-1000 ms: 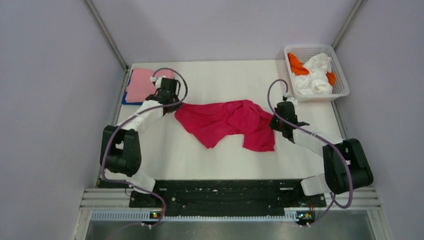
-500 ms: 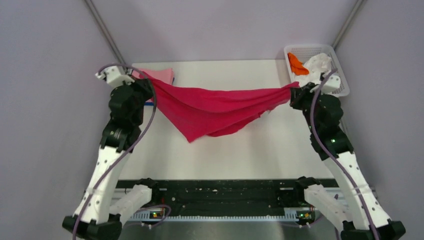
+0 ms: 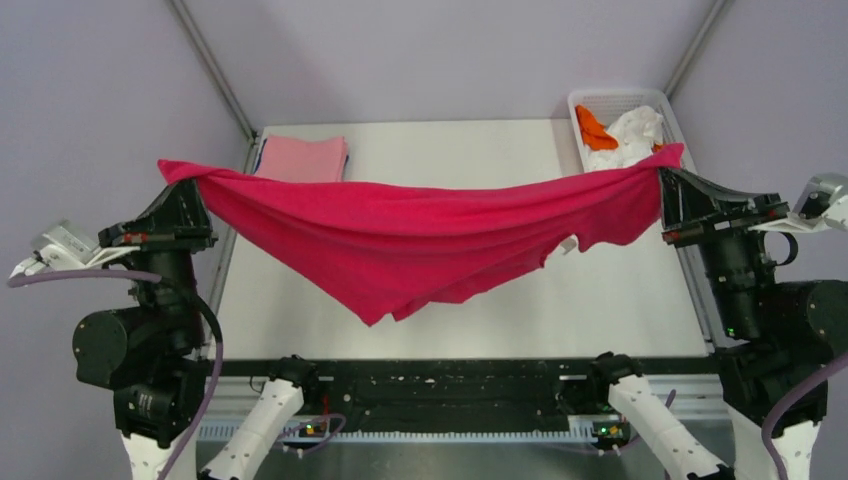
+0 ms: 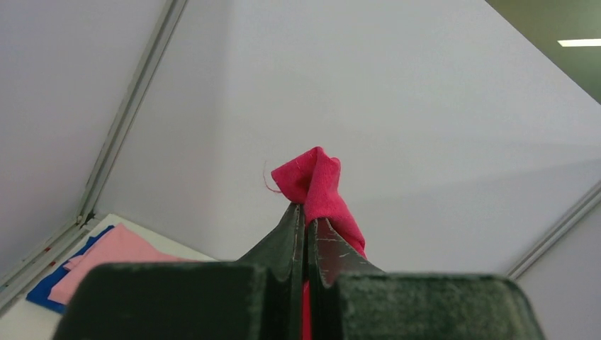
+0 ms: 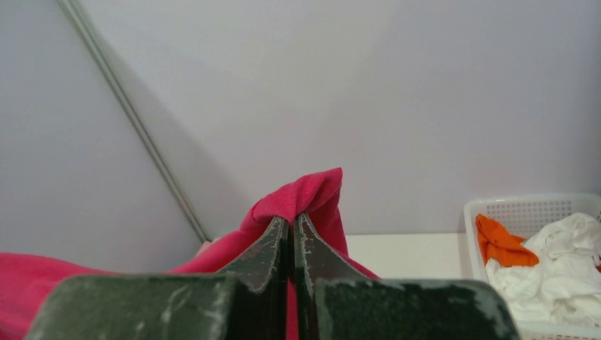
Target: Fold and stack the t-shirts
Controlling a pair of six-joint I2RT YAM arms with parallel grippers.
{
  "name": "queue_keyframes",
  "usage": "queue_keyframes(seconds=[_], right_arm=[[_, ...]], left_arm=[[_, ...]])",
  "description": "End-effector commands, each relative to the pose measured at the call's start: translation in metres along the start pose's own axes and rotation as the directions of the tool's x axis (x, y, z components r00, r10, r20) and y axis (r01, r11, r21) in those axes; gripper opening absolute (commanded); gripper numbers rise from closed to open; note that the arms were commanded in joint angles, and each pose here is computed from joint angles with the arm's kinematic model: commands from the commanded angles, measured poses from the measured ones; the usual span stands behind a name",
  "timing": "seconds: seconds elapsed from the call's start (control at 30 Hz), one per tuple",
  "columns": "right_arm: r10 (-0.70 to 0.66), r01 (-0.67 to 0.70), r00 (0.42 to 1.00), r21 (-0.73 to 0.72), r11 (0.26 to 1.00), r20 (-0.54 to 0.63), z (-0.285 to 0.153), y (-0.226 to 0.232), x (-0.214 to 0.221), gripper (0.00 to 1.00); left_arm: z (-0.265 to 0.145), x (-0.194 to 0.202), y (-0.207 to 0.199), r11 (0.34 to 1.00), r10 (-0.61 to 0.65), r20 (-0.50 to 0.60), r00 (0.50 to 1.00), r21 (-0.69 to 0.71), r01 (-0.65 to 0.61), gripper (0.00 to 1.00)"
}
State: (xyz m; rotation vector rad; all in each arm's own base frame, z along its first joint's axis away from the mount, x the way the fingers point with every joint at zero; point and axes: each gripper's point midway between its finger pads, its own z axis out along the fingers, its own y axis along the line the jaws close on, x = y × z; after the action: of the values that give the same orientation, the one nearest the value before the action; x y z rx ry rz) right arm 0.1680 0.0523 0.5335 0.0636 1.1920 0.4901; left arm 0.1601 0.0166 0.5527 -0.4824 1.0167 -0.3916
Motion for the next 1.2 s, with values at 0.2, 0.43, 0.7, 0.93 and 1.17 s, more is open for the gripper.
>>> queue_keyframes(seconds=[0.2, 0.43, 0.7, 0.93, 1.17], right_arm=[[0.056, -0.025, 0.983, 0.175, 0.984, -0.172, 0.010, -0.046, 0.092, 0.00], [0.157, 0.065, 0.895, 0.470, 0.880, -0.418, 0.015, -0.137, 0.279, 0.00], [0.246, 0.204, 0.795, 0.626, 0.753, -0.555, 0.055, -0.237, 0.405, 0.03], [0.170, 0.331, 0.758, 0.597, 0.731, -0.629, 0.098, -0.263, 0.419, 0.48], [0.157, 0.295, 0.834, 0.667, 0.684, -0.529, 0.078, -0.250, 0.356, 0.99]], left_arm=[[0.037, 0.095, 0.040, 0.983, 0.055, -0.187, 0.981, -0.163, -0.086, 0.00], [0.045, 0.305, 0.148, 0.866, 0.074, -0.578, 0.813, -0.368, -0.340, 0.00], [0.094, 0.467, 0.241, 0.761, -0.086, -0.794, 0.602, -0.443, -0.474, 0.00], [0.144, 0.514, 0.230, 0.810, -0.095, -0.846, 0.525, -0.372, -0.453, 0.41], [0.146, 0.467, 0.190, 0.859, -0.060, -0.854, 0.517, -0.308, -0.408, 0.99]])
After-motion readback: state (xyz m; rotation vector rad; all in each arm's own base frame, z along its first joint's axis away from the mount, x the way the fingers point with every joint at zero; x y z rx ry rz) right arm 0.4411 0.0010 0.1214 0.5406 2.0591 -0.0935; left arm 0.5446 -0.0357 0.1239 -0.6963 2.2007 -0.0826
